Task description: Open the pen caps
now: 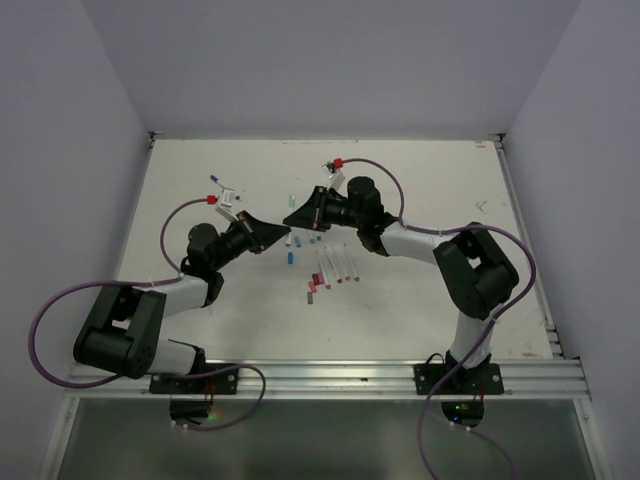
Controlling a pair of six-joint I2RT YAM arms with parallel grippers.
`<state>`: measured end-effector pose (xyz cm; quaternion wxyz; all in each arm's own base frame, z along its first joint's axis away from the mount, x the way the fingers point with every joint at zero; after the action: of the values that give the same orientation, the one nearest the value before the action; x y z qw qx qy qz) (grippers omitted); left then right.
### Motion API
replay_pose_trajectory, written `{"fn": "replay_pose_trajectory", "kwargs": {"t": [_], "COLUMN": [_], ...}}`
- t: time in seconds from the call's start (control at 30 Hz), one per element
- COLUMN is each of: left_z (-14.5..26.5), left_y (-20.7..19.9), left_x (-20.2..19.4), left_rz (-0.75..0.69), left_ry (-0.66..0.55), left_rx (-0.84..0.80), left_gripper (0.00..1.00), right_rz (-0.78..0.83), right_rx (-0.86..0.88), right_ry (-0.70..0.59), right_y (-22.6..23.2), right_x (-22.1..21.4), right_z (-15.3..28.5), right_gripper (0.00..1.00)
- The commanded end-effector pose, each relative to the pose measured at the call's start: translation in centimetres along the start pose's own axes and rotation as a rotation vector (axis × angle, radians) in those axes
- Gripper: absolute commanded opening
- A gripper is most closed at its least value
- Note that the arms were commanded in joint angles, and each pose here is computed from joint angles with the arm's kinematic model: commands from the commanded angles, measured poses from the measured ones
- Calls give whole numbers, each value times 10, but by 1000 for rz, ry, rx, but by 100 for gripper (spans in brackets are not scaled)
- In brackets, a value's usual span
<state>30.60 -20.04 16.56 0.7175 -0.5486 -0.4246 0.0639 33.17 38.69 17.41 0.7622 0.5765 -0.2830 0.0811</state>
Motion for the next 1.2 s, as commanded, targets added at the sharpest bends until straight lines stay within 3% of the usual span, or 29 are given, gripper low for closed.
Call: {"fn": "replay_pose_trajectory", "kwargs": {"t": [0.0,0.03,0.07,0.1,0.13,0.2,0.23,0.5,0.67,1.17], "left_z": [0,1,1,1,1,-1,-1,-12,-15,-16], "left_y": [-24,-26,-27,-25,-24,-20,-17,-25,-22,-24], "left_x": [13,10,10,9,9,12,16,37,31,22], "left_rz": [-43,-48,-63,-63,-70,-99,-107,-136,-101,-72], "left_ry": [-51,-34,-33,-24,-17,-4,-11,-26,-9,12], "left_rx": [-87,-98,-103,-91,-82,-46,-27,-39,-72,-120], "left_gripper": [0,2,12,35,44,58,59,61,53,46], "right_rz": [35,43,38,51,84,128,141,190,184,112], "right_rx": [23,20,-7,-24,-51,-97,-110,-24,60,176], "right_ry": [-40,-40,-28,-29,-28,6,24,151,149,139], "right_y": [10,10,5,5,0,-7,-10,0,12,27], "right_x": [8,8,5,7,7,2,-1,-31,-36,-37], "right_z": [0,1,2,4,5,10,11,25,28,17], "right_gripper": [0,0,0,0,0,0,0,0,0,0]}}
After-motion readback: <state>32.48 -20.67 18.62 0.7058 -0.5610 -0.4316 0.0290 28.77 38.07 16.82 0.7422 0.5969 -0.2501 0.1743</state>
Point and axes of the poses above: each gripper's point midway between its finger pads, its own z axis back along the fingers, its own y axis along the line the jaws close on, x = y × z, the point moved 1 cm from there along z, back along the fingers, and after that the axes turned 1 degree about z, right-handed, at the moved point
